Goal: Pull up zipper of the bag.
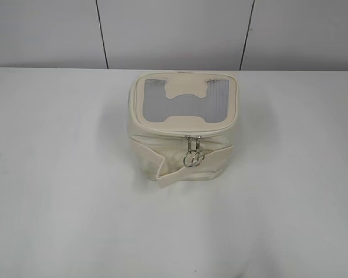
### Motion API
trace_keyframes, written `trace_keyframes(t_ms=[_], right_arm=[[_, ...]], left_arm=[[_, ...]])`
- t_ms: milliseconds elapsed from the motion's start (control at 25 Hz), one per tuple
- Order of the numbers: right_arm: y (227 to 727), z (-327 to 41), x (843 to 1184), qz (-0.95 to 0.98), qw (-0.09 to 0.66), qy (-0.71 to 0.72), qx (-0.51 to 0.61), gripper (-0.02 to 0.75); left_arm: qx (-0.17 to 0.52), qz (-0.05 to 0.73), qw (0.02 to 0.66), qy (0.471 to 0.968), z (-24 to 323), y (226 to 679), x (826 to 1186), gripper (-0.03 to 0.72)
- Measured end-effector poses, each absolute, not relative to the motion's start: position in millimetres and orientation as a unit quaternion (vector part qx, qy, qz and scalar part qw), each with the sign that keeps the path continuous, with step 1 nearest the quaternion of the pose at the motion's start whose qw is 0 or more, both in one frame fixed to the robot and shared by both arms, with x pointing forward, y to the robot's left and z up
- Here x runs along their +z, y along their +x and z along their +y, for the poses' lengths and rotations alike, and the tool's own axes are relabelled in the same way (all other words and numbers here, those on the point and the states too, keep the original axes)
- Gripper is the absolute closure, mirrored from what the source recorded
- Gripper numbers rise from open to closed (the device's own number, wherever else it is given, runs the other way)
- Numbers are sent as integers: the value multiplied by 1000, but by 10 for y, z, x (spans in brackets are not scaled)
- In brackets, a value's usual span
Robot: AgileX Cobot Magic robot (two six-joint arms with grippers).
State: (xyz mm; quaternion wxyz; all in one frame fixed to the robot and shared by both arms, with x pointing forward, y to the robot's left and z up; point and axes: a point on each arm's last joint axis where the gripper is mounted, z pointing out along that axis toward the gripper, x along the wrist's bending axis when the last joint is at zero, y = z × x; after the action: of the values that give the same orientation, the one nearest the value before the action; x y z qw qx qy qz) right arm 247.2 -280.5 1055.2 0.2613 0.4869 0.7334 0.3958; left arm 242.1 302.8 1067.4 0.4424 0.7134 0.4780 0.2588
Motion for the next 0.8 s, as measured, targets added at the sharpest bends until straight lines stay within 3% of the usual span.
trace_keyframes(t_ms=[120,440,800], right_arm=[[2369,-2827,10551,719,286,475,418,307],[2322,-2836,10555,712,297,469,430,332],[2318,-2837,10557,708,300,472,431,339]], left_arm=[[275,467,465,700,3084,2321,10631,445],[280,434,464,719,3059,2305,10626,448],[289,452,458,708,3051,2300,10626,449]])
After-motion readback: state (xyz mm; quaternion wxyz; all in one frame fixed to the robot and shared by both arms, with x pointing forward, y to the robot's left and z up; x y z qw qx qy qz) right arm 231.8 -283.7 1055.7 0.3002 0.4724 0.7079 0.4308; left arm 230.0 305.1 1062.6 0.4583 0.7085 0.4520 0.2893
